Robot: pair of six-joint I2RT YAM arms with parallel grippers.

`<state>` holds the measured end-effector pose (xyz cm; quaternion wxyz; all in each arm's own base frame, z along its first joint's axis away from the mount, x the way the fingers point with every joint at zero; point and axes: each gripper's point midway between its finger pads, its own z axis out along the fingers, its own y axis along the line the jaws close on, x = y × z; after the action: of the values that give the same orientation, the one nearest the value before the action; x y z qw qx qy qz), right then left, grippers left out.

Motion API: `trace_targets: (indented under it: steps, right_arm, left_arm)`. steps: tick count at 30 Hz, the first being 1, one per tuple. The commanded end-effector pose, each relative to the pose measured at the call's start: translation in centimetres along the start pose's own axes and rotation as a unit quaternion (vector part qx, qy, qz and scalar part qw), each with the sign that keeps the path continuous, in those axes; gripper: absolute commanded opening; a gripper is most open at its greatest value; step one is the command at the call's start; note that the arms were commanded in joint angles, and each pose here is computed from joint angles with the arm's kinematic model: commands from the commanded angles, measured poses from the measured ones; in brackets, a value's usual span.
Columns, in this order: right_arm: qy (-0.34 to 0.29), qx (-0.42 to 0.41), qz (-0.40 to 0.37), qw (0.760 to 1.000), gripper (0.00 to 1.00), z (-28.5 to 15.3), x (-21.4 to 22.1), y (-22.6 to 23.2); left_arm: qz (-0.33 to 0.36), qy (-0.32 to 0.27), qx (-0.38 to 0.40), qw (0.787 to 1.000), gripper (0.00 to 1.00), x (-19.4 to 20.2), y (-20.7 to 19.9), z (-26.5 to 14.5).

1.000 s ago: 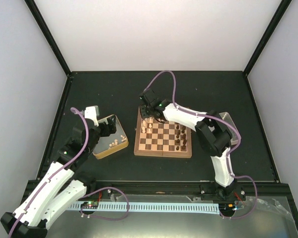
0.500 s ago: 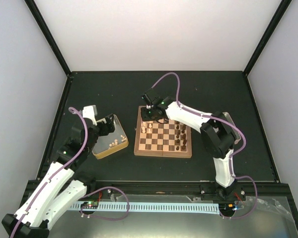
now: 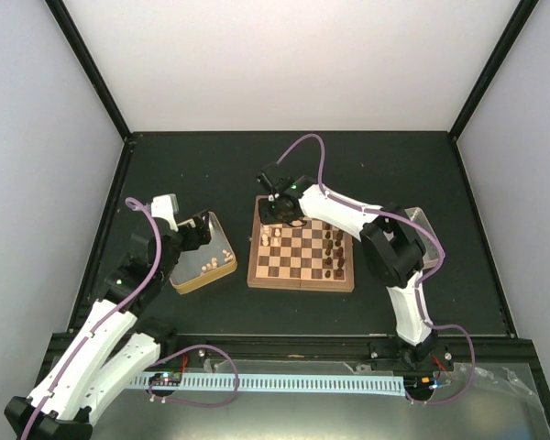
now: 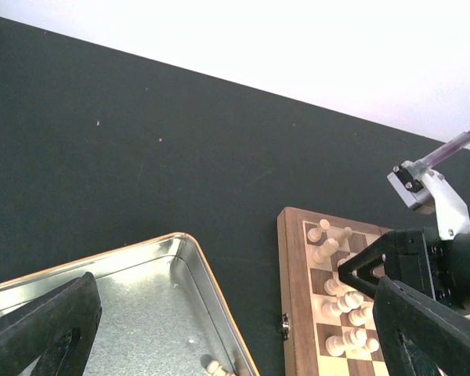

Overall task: Set up the chess pieces on the board
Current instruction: Adjust the chess piece on the chessboard.

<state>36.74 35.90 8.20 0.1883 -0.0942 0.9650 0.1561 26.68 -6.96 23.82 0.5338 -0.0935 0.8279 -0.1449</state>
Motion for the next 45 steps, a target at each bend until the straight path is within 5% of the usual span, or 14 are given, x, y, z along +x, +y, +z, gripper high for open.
trace_targets:
  steps: [1, 35, 45]
  right_arm:
    - [0.010, 0.010, 0.001, 1.000, 0.31, 0.5, 0.1, -0.3]
    - [0.000, -0.026, -0.007, 1.000, 0.15, 0.8, -0.7, 1.2]
    - [-0.012, -0.031, -0.007, 0.999, 0.32, -0.8, -1.5, 1.6]
  left_arm:
    - [-0.003, -0.010, 0.005, 1.000, 0.97, -0.8, -0.2, -0.3]
    - [-0.004, -0.006, 0.004, 1.000, 0.97, -0.8, -0.1, -0.1]
    - [-0.004, 0.006, 0.003, 1.000, 0.97, -0.4, 0.0, 0.5]
